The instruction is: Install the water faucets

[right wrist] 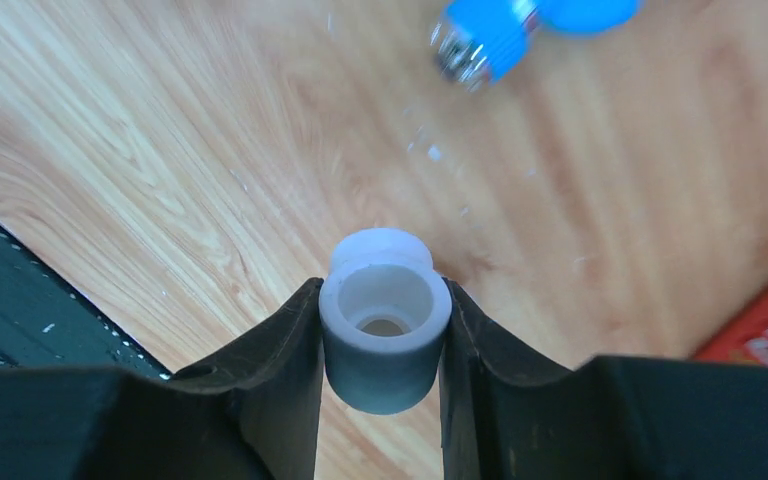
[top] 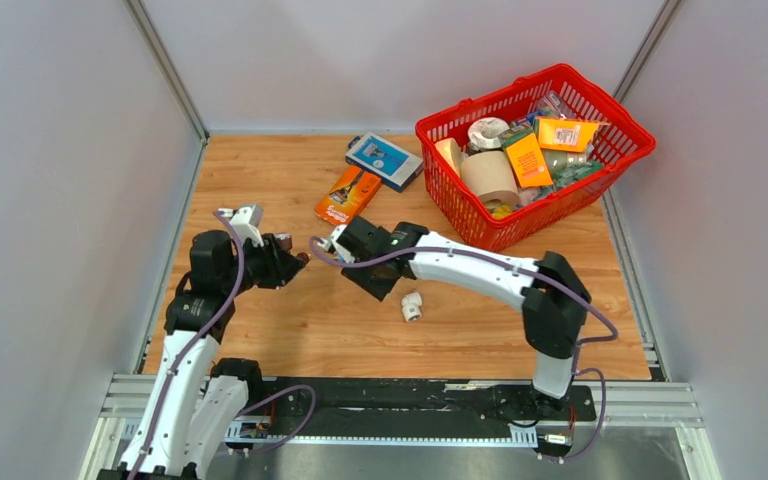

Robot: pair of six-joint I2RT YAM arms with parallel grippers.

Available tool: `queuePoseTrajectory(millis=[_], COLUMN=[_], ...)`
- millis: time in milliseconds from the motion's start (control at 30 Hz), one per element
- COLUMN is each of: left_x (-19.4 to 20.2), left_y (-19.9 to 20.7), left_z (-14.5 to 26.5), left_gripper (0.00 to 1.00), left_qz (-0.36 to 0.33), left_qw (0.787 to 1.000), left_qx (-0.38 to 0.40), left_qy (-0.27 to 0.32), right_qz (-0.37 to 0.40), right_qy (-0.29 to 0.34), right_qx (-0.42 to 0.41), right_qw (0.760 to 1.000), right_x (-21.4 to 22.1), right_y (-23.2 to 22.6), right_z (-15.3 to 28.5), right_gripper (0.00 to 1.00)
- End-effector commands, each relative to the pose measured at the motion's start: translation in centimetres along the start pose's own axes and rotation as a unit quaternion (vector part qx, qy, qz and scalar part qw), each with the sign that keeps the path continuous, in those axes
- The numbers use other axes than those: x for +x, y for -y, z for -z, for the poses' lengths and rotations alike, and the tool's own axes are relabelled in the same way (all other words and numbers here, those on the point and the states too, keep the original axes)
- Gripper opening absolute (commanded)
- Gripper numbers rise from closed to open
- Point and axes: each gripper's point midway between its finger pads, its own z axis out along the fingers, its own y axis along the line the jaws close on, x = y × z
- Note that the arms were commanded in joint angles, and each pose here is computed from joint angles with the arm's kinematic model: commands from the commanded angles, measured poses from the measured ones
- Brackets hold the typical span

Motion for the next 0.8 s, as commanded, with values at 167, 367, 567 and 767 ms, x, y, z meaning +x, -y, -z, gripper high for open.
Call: queuePoseTrajectory(millis=[167,367,567,767], left_x=[-3.4,-5.5,-8.1,-9.4], left_y=[8.1,10.4,13.3,15.5], left_z=[1.2,2.2,4.1,6.2], left_gripper=[0.00,0.00,0.00,0.00], left_qz=[0.057,0.090,0.117,0.158], left_qw=[0.978,0.958,0.931,0.901], left_qx=[0.195,0.271,0.345,0.401], left_qy=[-0.042,-0.035,-0.014,-0.043], right_qz=[0.114,0.171,0.234,0.267], right_qy=[0.353,0.531,0.665,0.754], right_qx=[0.066,0.077,0.145,0.233], right_qw=[0.926,0.826,0.695,0.553], right_x=[-10.5,-11.6,-10.6,-6.0], right_y=[3.6,3.0,2.6,2.2], right_z=[14.3,21.5,26.5,30.0], right_gripper=[0.00,0.00,0.00,0.00])
